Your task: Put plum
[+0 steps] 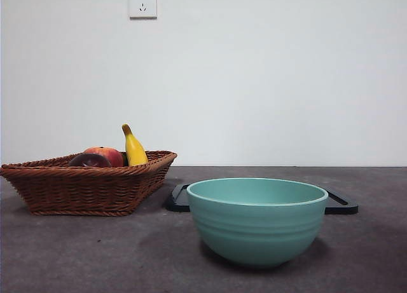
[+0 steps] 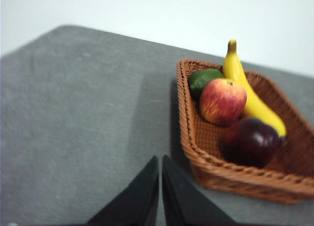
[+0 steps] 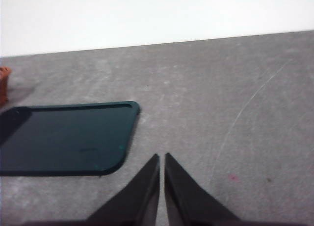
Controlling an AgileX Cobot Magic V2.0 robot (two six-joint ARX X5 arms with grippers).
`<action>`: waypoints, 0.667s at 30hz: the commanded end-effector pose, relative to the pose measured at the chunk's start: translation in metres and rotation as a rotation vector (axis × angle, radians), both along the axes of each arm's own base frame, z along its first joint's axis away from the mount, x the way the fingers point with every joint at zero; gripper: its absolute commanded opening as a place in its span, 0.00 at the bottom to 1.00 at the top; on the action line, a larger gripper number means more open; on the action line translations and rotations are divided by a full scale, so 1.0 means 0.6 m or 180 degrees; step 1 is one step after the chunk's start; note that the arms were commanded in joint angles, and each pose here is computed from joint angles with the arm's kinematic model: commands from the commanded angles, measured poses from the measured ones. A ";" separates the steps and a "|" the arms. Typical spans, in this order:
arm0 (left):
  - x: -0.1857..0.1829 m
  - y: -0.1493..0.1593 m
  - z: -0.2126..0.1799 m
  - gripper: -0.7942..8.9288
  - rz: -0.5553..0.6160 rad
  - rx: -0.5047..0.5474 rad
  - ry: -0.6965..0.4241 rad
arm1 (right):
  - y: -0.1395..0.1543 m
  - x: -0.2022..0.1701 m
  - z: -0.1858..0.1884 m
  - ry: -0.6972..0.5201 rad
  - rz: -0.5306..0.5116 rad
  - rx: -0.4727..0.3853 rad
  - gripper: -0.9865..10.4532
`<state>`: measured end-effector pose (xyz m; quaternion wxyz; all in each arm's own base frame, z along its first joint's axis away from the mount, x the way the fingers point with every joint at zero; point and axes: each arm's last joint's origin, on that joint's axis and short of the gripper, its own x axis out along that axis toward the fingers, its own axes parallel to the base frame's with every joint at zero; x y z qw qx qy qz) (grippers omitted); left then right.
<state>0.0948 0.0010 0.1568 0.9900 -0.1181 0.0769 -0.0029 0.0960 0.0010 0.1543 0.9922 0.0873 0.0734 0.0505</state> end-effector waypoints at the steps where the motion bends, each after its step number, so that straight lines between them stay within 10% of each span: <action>1: 0.001 0.000 -0.012 0.09 0.0061 -0.0323 0.0086 | 0.000 0.000 0.000 -0.0005 -0.0020 0.0199 0.09; 20: -0.029 -0.003 0.109 0.09 -0.0081 -0.0568 0.0046 | 0.002 -0.030 0.098 -0.0123 -0.0008 0.0610 0.09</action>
